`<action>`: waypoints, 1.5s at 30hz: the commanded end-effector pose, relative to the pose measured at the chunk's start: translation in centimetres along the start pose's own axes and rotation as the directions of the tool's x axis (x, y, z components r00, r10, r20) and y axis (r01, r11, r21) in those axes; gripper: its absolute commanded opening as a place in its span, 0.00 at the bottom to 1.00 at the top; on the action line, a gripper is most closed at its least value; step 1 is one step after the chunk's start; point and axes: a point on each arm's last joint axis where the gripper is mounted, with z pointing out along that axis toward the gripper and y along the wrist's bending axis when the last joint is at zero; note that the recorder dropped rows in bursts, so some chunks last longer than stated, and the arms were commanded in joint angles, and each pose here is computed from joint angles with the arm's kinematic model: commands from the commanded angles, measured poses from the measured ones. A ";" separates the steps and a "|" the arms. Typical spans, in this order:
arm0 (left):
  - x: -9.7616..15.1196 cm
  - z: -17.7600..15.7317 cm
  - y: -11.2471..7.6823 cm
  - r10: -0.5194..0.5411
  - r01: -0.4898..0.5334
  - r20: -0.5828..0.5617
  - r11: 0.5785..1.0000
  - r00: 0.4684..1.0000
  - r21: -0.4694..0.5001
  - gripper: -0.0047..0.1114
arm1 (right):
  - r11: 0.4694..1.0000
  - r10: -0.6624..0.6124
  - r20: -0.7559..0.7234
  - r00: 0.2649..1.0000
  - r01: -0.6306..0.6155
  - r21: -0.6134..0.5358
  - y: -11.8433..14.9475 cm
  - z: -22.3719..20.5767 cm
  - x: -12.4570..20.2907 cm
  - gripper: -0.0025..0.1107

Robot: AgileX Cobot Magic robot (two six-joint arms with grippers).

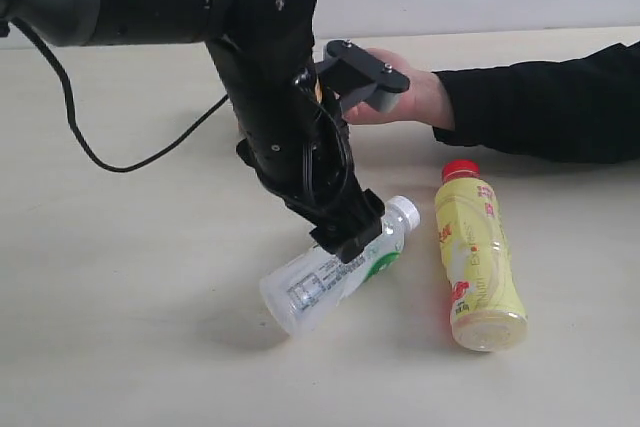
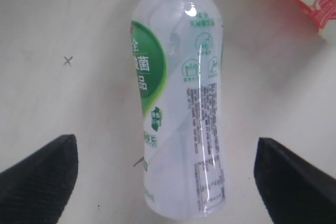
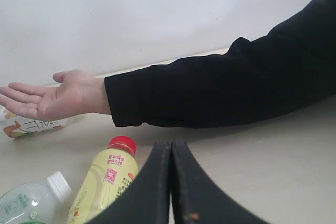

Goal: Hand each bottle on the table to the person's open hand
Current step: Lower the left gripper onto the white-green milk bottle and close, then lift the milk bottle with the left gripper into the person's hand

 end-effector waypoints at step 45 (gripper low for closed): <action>-0.1 4.5 -0.6 -0.087 0.094 -0.075 0.991 0.993 0.092 0.04 | 1.000 -0.002 0.007 1.000 0.002 0.000 0.0 0.0 0.1 0.02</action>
